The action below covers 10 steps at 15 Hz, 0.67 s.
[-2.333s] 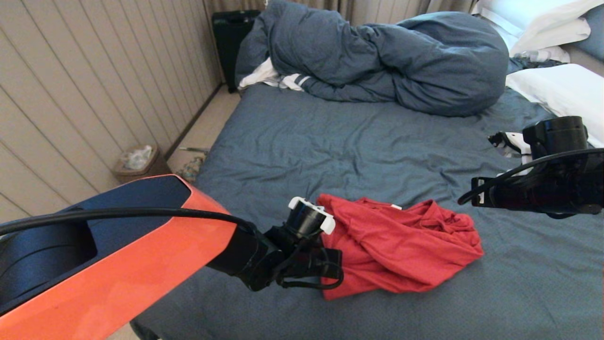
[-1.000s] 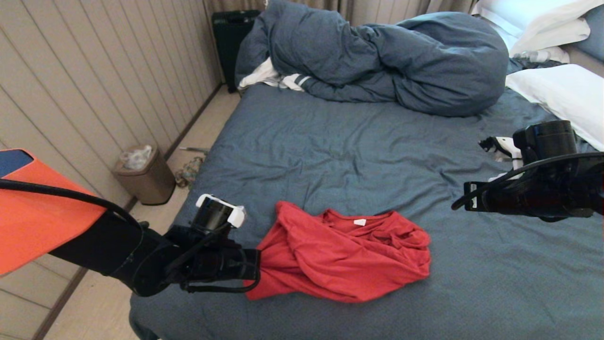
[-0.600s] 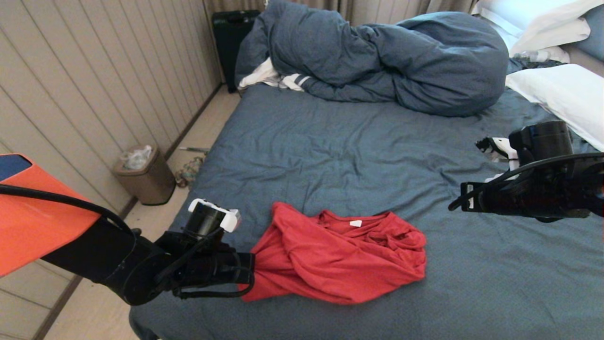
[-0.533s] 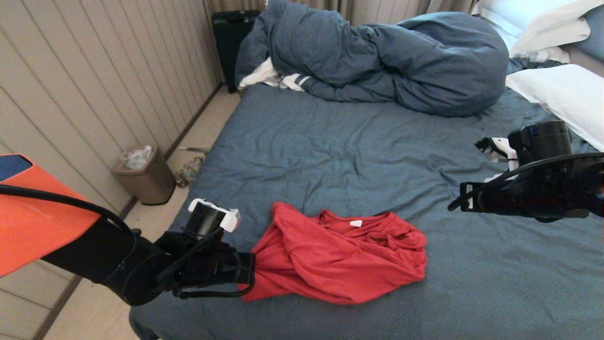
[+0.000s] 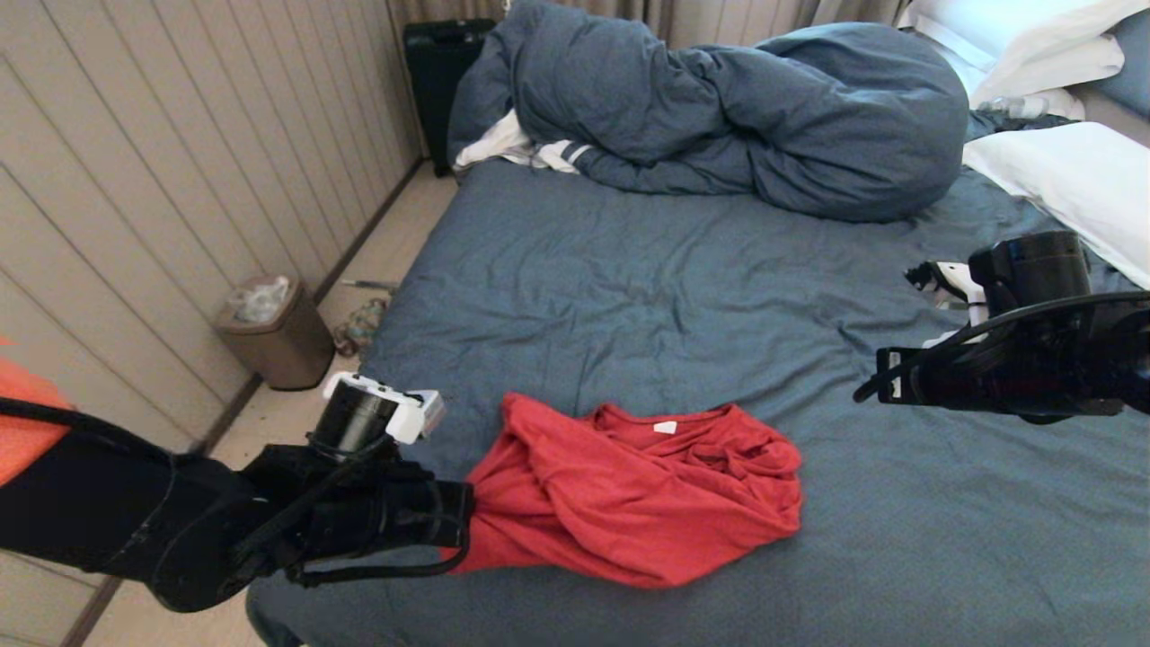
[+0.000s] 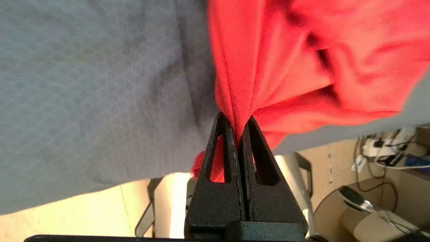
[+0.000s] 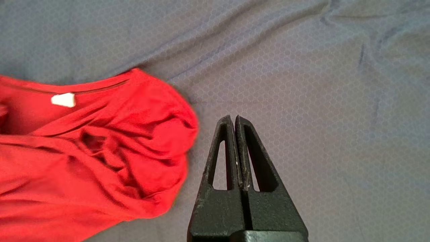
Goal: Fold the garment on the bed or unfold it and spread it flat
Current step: Unford the red T-shirt
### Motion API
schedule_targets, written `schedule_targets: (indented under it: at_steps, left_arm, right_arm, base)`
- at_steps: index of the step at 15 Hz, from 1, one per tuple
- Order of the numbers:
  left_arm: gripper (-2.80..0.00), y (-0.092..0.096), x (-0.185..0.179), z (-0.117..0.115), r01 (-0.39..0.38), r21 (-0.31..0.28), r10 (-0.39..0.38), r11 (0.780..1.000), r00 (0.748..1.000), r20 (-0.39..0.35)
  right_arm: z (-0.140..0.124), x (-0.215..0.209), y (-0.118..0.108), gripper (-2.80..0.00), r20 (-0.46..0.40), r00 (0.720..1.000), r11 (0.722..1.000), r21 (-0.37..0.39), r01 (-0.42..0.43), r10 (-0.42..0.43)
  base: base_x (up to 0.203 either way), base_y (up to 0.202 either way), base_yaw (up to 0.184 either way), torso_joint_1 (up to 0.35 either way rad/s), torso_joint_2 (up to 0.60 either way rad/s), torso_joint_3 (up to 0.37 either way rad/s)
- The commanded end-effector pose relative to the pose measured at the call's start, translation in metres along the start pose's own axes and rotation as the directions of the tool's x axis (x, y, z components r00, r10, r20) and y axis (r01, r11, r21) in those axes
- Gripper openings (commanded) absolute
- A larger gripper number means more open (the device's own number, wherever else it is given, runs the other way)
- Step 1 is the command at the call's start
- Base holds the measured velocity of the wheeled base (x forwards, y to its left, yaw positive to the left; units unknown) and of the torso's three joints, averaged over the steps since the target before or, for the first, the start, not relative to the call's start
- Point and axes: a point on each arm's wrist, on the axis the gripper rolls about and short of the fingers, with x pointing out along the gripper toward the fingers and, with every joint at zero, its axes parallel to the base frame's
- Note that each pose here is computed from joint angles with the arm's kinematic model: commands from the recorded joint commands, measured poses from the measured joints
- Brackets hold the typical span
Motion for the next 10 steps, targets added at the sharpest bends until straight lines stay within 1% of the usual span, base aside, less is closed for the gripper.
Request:
schedule_targets:
  at_steps: [1, 2, 4, 6, 8, 9, 10]
  left_arm:
    - [-2.8, -0.004, -0.023, 0.006, 0.026, 0.003, -0.026, 1.0, 0.998, 0.065]
    - [-2.8, -0.004, -0.023, 0.005, 0.025, 0.004, -0.025, 1.0, 0.998, 0.061]
    - [-2.8, -0.001, -0.003, -0.006, 0.007, 0.005, -0.007, 1.0, 1.0, -0.006]
    - [-2.8, 0.001, 0.014, -0.013, -0.005, 0.003, 0.005, 1.0, 0.999, -0.052]
    - [-2.8, 0.003, 0.022, -0.017, -0.005, 0.014, 0.005, 1.0, 0.998, -0.06]
    - [0.0, 0.004, 0.023, -0.02, -0.008, 0.031, 0.01, 0.999, 0.997, -0.072]
    - [0.0, 0.005, 0.025, -0.023, -0.013, 0.04, 0.016, 0.999, 0.996, -0.085]
  right_arm:
    - [0.0, 0.0, 0.001, -2.8, 0.0, 1.0, 1.0, -0.001, -0.002, 0.002]
    - [0.0, 0.001, 0.002, -2.8, -0.002, 1.0, 1.0, -0.003, -0.005, 0.005]
    - [-0.001, 0.001, 0.005, -2.8, -0.003, 1.0, 1.0, -0.009, -0.013, 0.013]
    - [-0.001, 0.001, 0.006, -2.8, -0.005, 1.0, 1.0, -0.012, -0.015, 0.015]
    - [-0.001, 0.001, 0.006, -2.8, -0.005, 1.0, 1.0, -0.011, -0.014, 0.014]
    - [-0.001, 0.001, 0.005, -2.8, -0.006, 1.0, 1.0, -0.011, -0.013, 0.013]
    - [-0.001, 0.002, 0.005, -2.8, -0.007, 1.0, 1.0, -0.012, -0.013, 0.013]
  base:
    - [0.0, 0.0, 0.0, 0.0, 0.0, 0.0]
    - [0.0, 0.0, 0.0, 0.0, 0.0, 0.0]
    - [0.0, 0.0, 0.0, 0.0, 0.0, 0.0]
    - [0.0, 0.0, 0.0, 0.0, 0.0, 0.0]
    - [0.0, 0.0, 0.0, 0.0, 0.0, 0.0]
    - [0.0, 0.0, 0.0, 0.0, 0.0, 0.0]
    - [0.0, 0.0, 0.0, 0.0, 0.0, 0.0]
